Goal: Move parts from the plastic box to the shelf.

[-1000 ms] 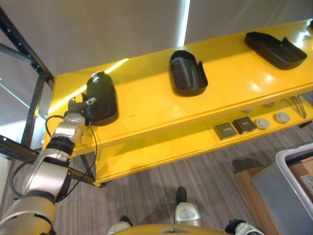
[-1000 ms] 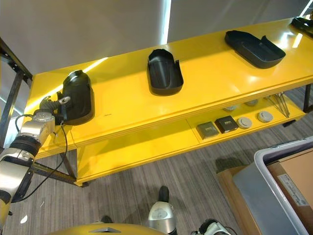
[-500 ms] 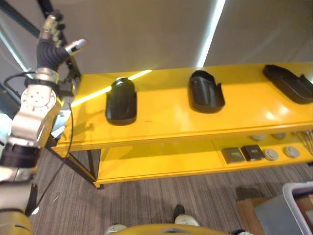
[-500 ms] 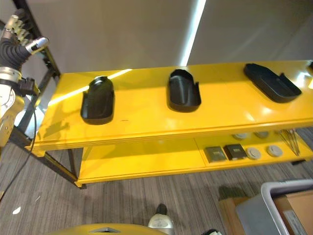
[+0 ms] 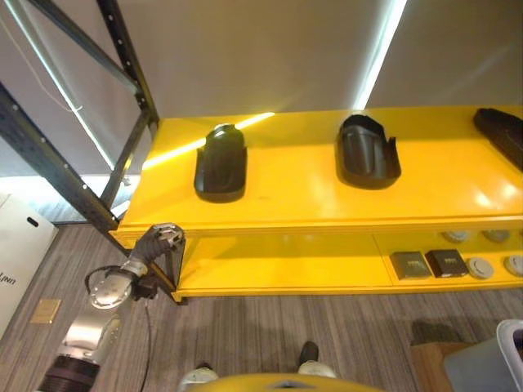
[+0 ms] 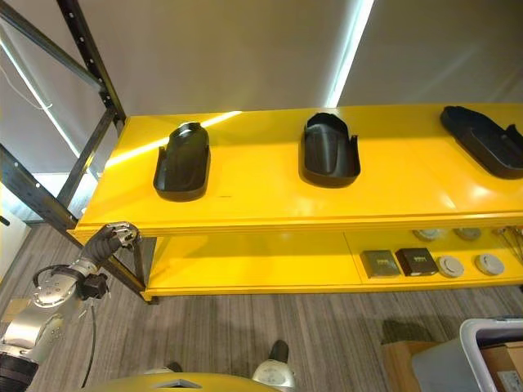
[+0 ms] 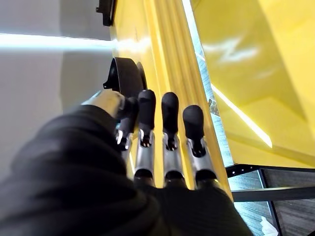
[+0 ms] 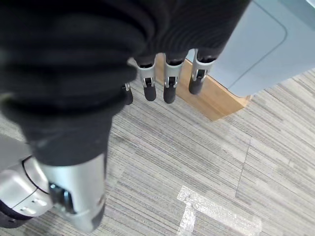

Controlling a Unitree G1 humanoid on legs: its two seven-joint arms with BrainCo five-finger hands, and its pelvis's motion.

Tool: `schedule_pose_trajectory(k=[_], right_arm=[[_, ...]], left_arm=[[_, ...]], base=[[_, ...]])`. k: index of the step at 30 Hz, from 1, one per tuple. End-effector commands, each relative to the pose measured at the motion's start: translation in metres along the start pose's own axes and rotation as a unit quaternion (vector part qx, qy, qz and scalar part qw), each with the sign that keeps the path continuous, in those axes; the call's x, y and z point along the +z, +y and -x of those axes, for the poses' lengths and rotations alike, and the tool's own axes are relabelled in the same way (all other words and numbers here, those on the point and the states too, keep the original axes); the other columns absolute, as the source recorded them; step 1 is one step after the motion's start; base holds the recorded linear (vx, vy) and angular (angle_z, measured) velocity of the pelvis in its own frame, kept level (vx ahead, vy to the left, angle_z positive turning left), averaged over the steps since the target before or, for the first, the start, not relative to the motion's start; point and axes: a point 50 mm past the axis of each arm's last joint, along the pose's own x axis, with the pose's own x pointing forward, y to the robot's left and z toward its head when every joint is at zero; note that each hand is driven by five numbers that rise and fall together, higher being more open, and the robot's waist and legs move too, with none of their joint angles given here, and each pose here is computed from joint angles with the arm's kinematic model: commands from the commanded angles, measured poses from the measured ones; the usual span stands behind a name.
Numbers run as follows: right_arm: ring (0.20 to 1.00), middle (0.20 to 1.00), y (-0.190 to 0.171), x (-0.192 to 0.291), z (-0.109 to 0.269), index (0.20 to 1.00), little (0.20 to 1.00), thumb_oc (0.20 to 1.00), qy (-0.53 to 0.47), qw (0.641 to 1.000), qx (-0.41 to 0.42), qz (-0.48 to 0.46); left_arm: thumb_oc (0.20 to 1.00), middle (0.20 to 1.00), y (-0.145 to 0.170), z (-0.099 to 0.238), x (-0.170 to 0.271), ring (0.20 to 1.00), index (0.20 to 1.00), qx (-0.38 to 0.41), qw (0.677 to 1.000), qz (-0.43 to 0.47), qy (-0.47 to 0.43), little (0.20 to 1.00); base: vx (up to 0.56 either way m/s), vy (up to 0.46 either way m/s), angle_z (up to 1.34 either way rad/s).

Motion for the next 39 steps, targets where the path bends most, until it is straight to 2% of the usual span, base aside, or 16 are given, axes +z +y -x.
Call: schedule_pose_trajectory(k=[1,9,20,23,25,26,27,30,39], right_arm=[[1.000,1.000,-0.030,0.005,-0.005,1.000,1.000,1.000,-0.008,0.999,-0.048,0.018],[1.000,1.000,-0.025,0.009,-0.004,1.000,1.000,1.000,-0.007,0.999,-0.041,0.020],[1.000,1.000,-0.038,0.028,-0.004,1.000,1.000,1.000,0.021,0.999,0.011,-0.025],[1.000,1.000,-0.034,0.024,-0.004,1.000,1.000,1.000,0.034,0.997,0.024,-0.064],[1.000,1.000,-0.024,0.015,-0.003,1.000,1.000,1.000,0.073,0.982,0.049,-0.165],[1.000,1.000,-0.022,0.012,-0.003,1.000,1.000,1.000,0.079,0.977,0.057,-0.188],[1.000,1.000,-0.015,0.008,-0.002,1.000,1.000,1.000,0.094,0.961,0.072,-0.249],[1.000,1.000,-0.008,0.002,-0.002,1.000,1.000,1.000,0.099,0.941,0.084,-0.313],[1.000,1.000,-0.011,-0.006,-0.003,1.000,1.000,1.000,0.092,0.935,0.066,-0.335]], left_arm=[[0.200,0.200,-0.016,-0.020,0.052,0.200,0.200,-0.021,0.989,0.015,-0.145,0.200],[0.200,0.200,-0.033,-0.035,0.079,0.200,0.200,-0.021,0.981,0.031,-0.189,0.200],[0.200,0.200,-0.039,-0.058,0.078,0.200,0.200,-0.010,0.990,0.026,-0.138,0.200],[0.200,0.200,-0.037,-0.061,0.074,0.200,0.200,-0.002,0.991,0.029,-0.129,0.200],[0.200,0.200,-0.034,-0.061,0.071,0.200,0.200,0.006,0.992,0.031,-0.124,0.200],[0.200,0.200,-0.033,-0.061,0.070,0.200,0.200,0.008,0.992,0.031,-0.123,0.200],[0.200,0.200,-0.031,-0.061,0.070,0.200,0.200,0.013,0.992,0.031,-0.122,0.200],[0.200,0.200,-0.024,-0.060,0.071,0.200,0.200,0.025,0.992,0.035,-0.121,0.200],[0.200,0.200,-0.014,-0.056,0.070,0.200,0.200,0.035,0.991,0.039,-0.123,0.200]], base=[[0.00,0.044,-0.03],[0.03,-0.011,-0.06],[0.03,-0.051,0.00],[0.00,0.000,0.00],[0.00,0.000,0.00],[0.00,0.000,0.00],[0.01,0.012,-0.03],[0.01,0.027,-0.07],[0.00,0.014,-0.08]])
